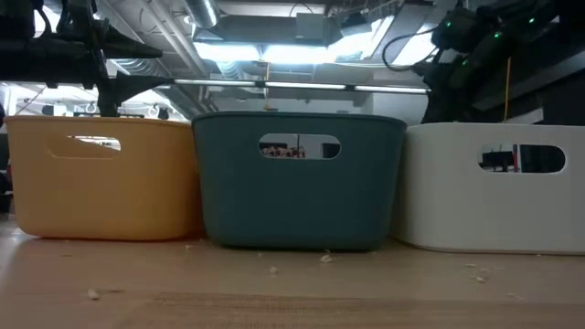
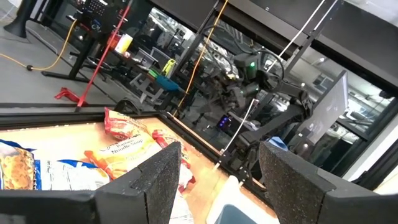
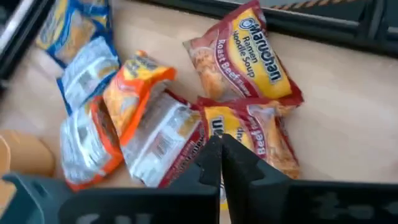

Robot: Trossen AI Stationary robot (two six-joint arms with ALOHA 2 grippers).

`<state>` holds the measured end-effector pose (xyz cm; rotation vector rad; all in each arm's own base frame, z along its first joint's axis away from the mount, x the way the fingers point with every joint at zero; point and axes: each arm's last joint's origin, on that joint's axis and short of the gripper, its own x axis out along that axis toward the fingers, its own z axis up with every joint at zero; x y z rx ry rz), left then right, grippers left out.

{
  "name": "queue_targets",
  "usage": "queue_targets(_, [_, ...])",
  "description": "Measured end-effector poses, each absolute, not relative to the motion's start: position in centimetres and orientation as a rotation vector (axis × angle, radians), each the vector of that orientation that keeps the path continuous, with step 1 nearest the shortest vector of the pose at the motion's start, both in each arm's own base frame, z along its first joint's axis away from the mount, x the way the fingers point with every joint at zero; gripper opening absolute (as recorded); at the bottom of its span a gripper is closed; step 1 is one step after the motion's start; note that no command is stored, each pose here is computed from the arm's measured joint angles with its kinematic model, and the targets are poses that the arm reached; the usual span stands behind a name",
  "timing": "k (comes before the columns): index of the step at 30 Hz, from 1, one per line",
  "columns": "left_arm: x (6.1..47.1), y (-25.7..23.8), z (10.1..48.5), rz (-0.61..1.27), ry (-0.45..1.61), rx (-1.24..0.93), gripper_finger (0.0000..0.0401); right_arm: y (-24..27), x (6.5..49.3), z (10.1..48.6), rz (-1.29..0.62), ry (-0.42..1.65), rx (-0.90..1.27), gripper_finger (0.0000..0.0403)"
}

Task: Sort Maruchan noodles
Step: Put the center red noodle pack into the white bin

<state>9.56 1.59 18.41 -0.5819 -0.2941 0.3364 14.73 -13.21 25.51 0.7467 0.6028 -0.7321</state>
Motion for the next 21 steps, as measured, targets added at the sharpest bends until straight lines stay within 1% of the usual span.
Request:
queue_targets(2, [9.6,1.6,18.4,0.336,-0.293,-0.582,0.0212,-13.2,14.5,25.4,-0.77,0.637,0.694,0.0015])
queue_targets(5, [9.6,1.6,18.4,0.343,-0.295,-0.582,0.0212,-13.5,14.6,24.5,-0.798,0.729,0.651,0.006])
queue_targets(7, [9.5,1.7,18.4,0.36,-0.299,-0.581,0.0212,-13.7,14.8,23.7,-0.782,0.802,0.63,0.0108])
queue_targets(13, [9.5,1.7,18.3,0.393,-0.295,-0.557,0.0212,-14.3,15.5,20.8,-0.682,1.051,0.601,0.0278])
queue_targets(15, [9.5,1.7,18.3,0.393,-0.295,-0.556,0.0212,-14.4,15.7,19.8,-0.649,1.136,0.593,0.0322])
queue_targets(18, [9.5,1.7,18.3,0.393,-0.293,-0.555,0.0212,-14.8,16.2,18.5,-0.586,1.203,0.563,0.0365])
queue_targets(21, [9.5,1.7,18.2,0.398,-0.277,-0.546,0.0212,-15.3,16.8,17.4,-0.532,1.24,0.527,0.0383])
